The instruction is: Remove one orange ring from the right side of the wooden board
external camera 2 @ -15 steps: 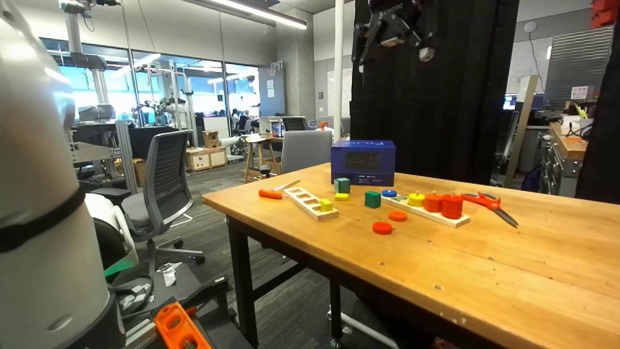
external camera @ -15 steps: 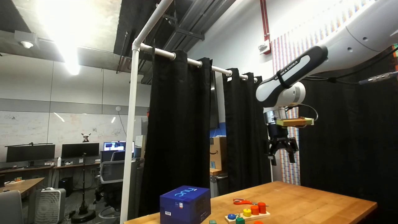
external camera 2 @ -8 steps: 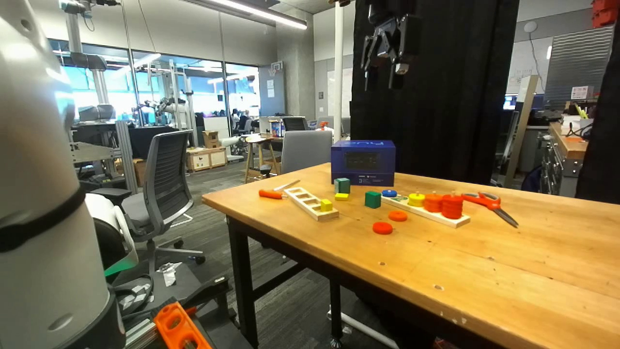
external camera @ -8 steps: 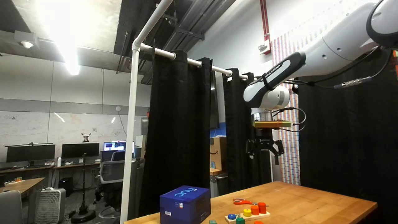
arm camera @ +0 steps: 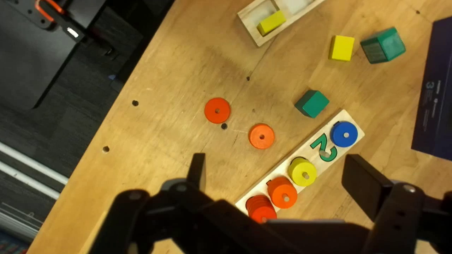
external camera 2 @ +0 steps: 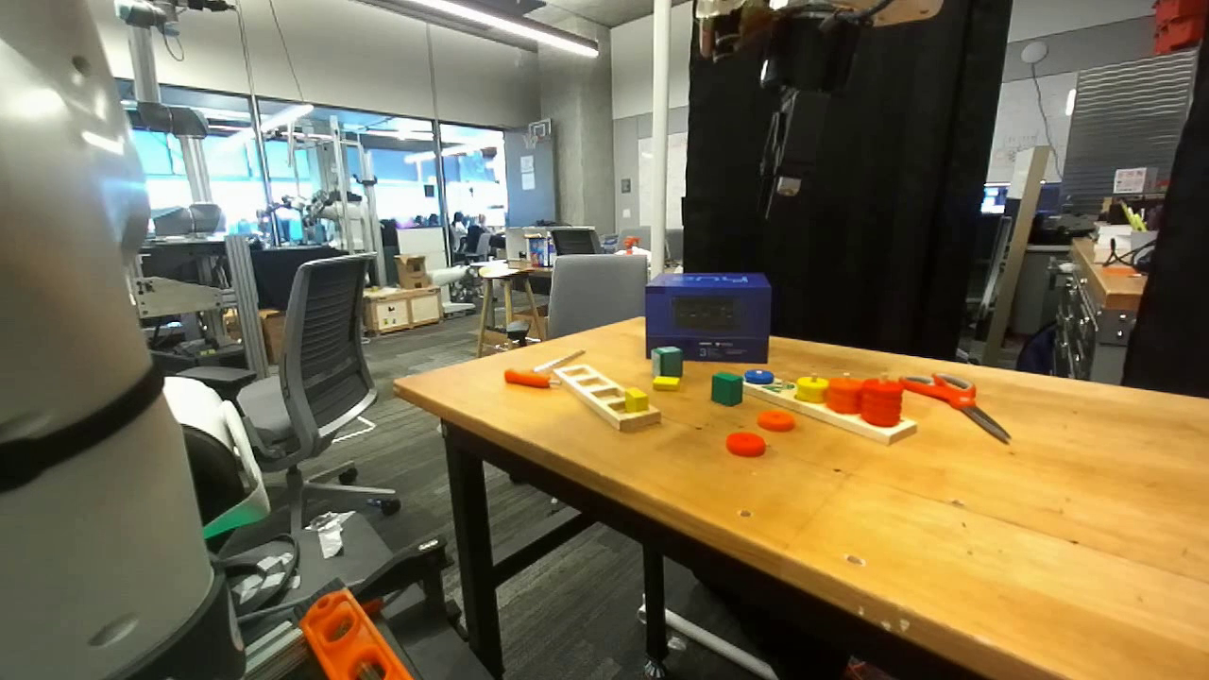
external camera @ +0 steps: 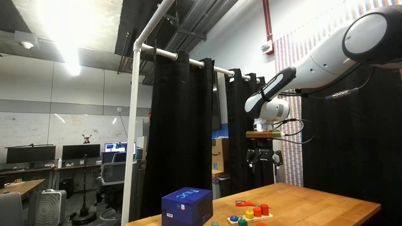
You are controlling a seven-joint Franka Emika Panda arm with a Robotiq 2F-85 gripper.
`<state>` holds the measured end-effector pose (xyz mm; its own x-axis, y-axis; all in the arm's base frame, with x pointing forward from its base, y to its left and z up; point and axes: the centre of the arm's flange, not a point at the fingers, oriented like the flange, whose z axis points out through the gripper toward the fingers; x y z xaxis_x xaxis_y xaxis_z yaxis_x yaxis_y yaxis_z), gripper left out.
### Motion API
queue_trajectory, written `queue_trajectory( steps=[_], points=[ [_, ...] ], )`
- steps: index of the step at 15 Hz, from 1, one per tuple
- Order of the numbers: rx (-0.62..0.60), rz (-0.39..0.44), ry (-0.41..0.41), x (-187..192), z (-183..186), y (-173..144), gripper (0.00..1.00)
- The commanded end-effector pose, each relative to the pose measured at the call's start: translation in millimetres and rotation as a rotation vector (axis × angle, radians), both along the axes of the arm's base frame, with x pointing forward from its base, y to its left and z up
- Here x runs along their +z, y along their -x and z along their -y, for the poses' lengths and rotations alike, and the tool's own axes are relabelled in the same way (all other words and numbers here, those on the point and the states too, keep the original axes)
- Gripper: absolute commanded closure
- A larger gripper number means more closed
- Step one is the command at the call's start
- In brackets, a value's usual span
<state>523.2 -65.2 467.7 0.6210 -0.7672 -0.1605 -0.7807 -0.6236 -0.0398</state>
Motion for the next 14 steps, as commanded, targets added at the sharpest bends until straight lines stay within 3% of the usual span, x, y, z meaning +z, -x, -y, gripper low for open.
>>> queue_trajectory(
  steps=[1,7,14],
  points=[
    [-0.192,0.004,-0.052,-5,5,-44,0.0],
    [-0.503,-0.004,-0.105,-37,8,-91,0.0],
    [-0.864,0.009,-0.072,-73,14,-114,0.0]
  ],
)
